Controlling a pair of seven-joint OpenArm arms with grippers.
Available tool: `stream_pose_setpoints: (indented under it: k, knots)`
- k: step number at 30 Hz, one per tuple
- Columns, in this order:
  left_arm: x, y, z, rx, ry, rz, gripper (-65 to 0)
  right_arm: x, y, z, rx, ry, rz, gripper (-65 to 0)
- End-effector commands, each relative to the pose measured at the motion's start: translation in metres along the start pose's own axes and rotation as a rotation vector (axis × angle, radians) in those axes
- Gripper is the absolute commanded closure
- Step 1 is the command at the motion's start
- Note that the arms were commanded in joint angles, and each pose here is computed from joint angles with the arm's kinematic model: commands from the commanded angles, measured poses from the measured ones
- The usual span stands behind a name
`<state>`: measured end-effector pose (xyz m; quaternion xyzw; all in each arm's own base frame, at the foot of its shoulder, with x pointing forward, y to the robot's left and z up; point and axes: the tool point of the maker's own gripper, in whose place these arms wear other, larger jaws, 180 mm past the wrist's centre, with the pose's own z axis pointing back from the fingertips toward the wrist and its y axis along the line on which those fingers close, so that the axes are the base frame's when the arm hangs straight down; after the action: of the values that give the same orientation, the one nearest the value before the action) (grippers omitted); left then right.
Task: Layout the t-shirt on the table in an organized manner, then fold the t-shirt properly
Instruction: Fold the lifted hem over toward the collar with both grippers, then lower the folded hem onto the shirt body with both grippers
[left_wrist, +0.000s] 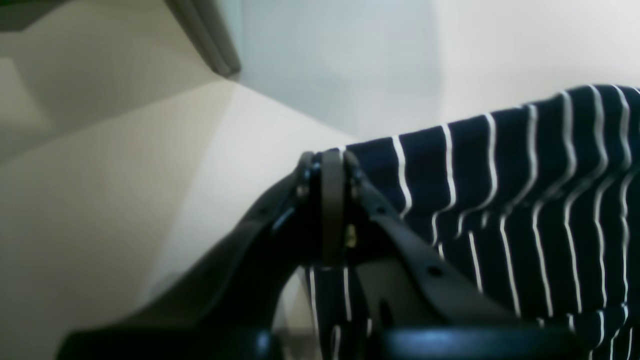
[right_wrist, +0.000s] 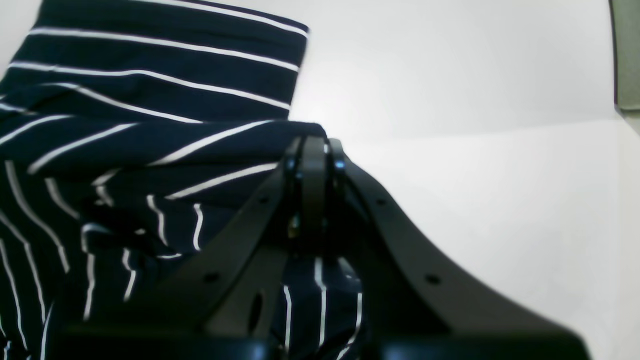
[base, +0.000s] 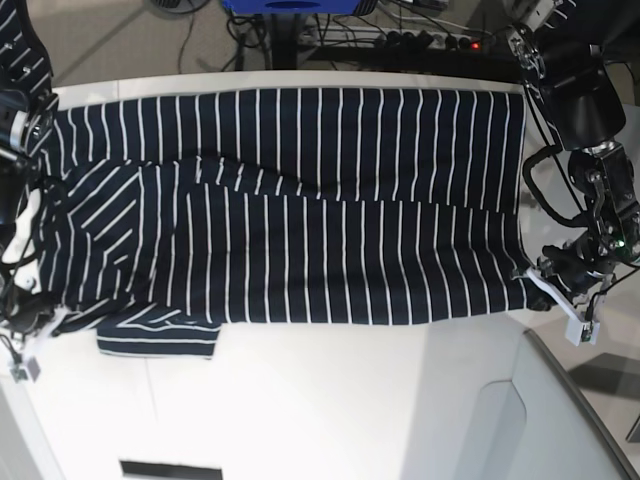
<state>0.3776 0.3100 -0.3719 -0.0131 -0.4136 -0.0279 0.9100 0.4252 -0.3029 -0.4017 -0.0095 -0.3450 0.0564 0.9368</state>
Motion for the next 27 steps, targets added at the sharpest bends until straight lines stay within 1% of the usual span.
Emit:
stream_pose_setpoints:
  k: [1,3,5,7,9,11,14,20,22,27]
  knots:
    - [0.017,0.008,0.006,0.017,-0.050,-0.010,0.0,0.027,-0.012,0.008,-0.022,-0.073,0.000,-0.2]
    - [0.014,0.008,0.006,0.016,-0.044,-0.009,0.0,0.021,-0.011,0.007,-0.020,-0.062,0.000,-0.2]
    - [0.002,0.007,0.007,0.011,-0.023,-0.006,0.0,0.014,-0.010,0.007,-0.019,-0.051,0.003,-0.2]
    - [-0.003,0.002,0.009,-0.016,-0.028,0.024,0.0,0.008,-0.008,0.006,-0.007,-0.035,0.011,-0.2]
    - [-0.015,0.004,0.019,-0.035,0.001,0.039,0.0,-0.004,-0.004,0.006,0.019,0.016,0.031,-0.2]
    - [-0.017,-0.001,0.028,-0.068,-0.007,0.057,0.0,-0.012,0.002,0.007,0.048,0.053,0.058,0.0]
    - [-0.024,-0.002,0.042,-0.077,-0.009,0.037,0.0,-0.028,0.005,0.006,0.065,0.097,0.072,0.0]
    - [-0.053,-0.002,0.052,-0.072,0.048,0.025,0.0,-0.048,0.000,0.018,0.031,0.104,0.112,0.0]
    - [-0.053,0.003,0.053,-0.063,0.053,0.017,0.0,-0.054,-0.002,0.019,0.025,0.113,0.117,0.0]
    - [-0.051,0.010,0.056,-0.052,0.054,0.003,0.0,-0.059,-0.021,0.026,-0.006,0.096,0.043,0.0]
